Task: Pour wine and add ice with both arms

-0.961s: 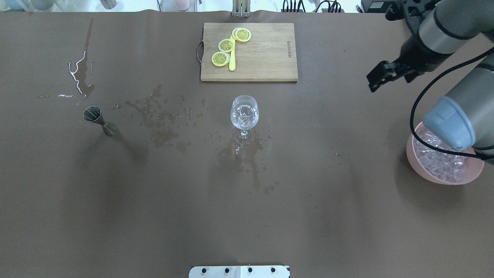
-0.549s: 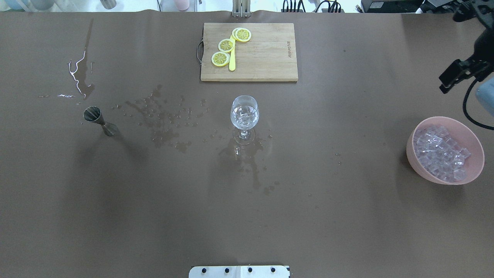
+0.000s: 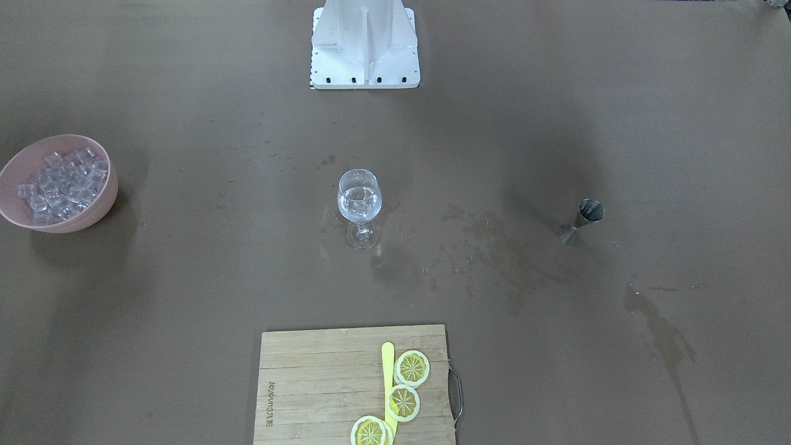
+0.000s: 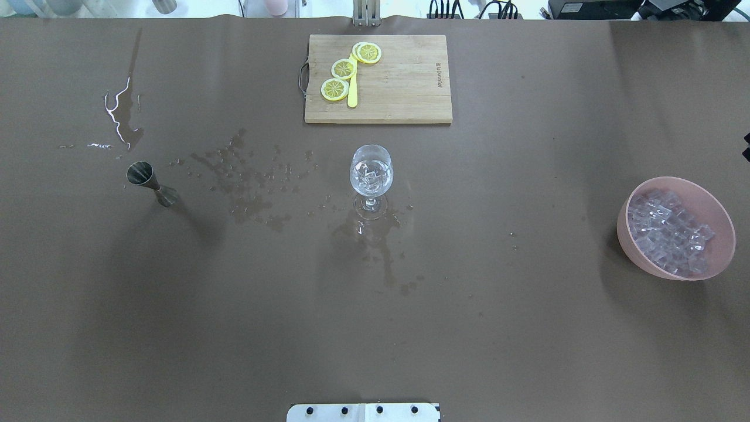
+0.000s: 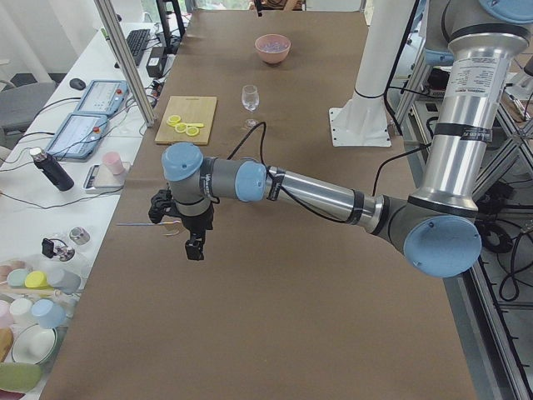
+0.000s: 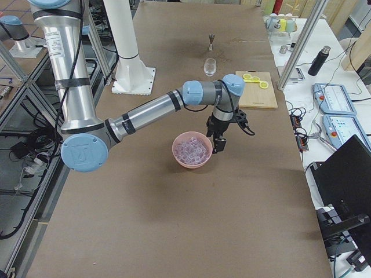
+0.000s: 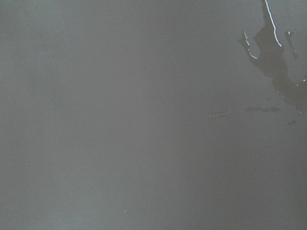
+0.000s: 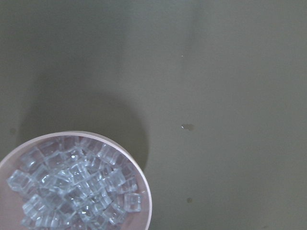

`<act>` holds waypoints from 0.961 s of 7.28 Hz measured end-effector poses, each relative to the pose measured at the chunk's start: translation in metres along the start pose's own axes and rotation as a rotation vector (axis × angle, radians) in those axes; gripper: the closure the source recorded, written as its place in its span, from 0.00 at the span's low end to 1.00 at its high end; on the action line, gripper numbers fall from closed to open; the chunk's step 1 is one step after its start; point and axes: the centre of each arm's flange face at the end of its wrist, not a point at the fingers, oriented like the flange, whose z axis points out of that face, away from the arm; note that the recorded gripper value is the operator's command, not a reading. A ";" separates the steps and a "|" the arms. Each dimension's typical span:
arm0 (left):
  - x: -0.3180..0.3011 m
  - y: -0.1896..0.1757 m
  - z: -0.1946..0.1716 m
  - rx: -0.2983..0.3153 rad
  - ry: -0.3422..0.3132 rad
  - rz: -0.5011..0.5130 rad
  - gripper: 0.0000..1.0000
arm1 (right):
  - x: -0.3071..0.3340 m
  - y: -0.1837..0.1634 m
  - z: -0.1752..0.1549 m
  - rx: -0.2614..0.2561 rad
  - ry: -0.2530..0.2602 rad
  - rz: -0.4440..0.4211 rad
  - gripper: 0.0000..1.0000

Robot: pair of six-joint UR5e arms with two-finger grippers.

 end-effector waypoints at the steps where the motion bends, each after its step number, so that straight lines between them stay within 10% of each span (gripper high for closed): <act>1: -0.021 0.015 0.011 -0.020 0.002 -0.004 0.02 | 0.027 0.001 0.008 -0.019 -0.004 0.055 0.00; 7: -0.067 0.037 0.055 -0.097 0.011 -0.046 0.02 | 0.181 0.058 0.083 0.094 -0.156 0.221 0.00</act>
